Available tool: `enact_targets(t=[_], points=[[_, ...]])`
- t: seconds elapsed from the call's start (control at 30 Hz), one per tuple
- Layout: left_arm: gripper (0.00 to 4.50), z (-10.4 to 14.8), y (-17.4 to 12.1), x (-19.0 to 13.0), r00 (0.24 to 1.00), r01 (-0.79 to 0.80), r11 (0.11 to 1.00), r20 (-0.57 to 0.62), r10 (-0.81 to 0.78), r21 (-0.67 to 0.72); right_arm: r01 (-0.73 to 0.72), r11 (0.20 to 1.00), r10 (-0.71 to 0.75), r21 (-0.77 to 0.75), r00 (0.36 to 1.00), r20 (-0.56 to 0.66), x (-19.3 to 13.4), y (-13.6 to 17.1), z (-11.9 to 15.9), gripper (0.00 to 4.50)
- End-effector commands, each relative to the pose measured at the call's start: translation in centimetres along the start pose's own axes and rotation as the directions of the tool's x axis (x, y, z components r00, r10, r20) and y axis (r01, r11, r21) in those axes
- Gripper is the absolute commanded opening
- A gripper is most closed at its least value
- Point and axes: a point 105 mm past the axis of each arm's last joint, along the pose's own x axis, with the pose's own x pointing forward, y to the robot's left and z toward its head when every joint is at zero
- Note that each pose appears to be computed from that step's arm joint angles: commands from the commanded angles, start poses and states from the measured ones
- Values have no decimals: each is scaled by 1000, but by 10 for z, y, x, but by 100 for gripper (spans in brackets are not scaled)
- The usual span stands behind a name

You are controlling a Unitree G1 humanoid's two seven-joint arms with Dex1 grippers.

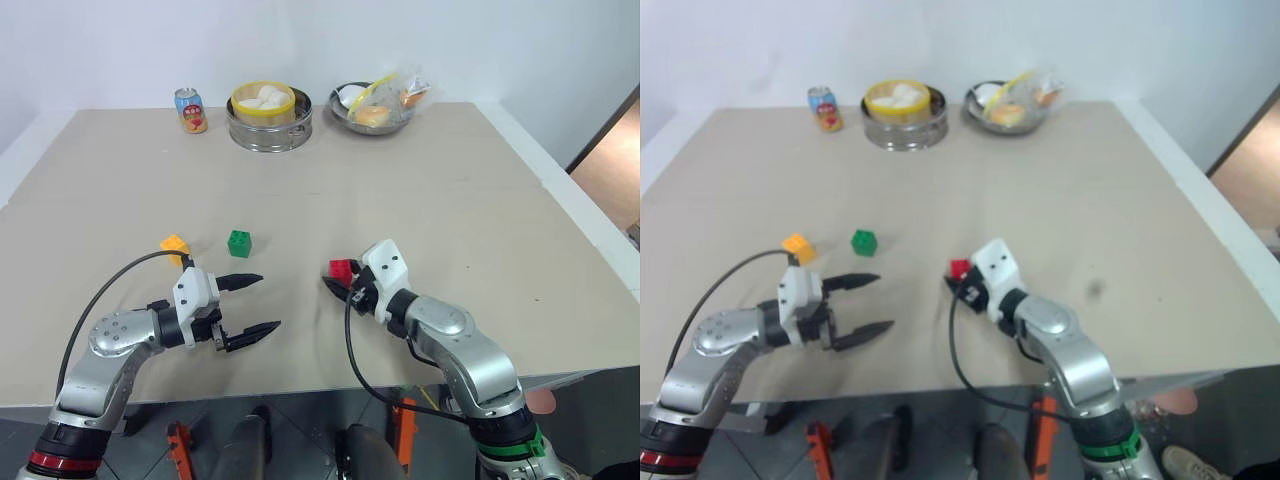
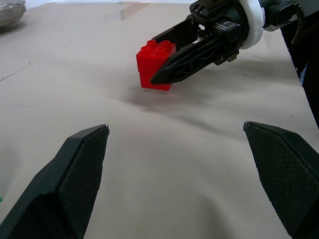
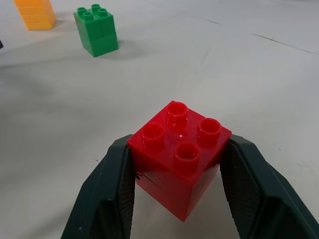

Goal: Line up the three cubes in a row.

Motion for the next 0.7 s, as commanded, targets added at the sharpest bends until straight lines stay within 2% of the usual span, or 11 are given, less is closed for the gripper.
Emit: enact_targets(t=[0.03,0.53,0.6,0.7], points=[[450,11,1,-2,1000,-16,999,19,15,46,37,999,-37,-6,999,22,-10,-7,3,187],[450,16,1,6,999,30,998,30,-31,47,94,995,-94,19,995,13,-11,-15,-7,187],[450,17,1,7,999,33,998,30,-34,46,97,995,-97,22,995,10,-11,-17,-8,291],[450,17,1,7,999,35,998,28,-36,47,94,996,-94,11,996,5,-13,-18,-10,403]])
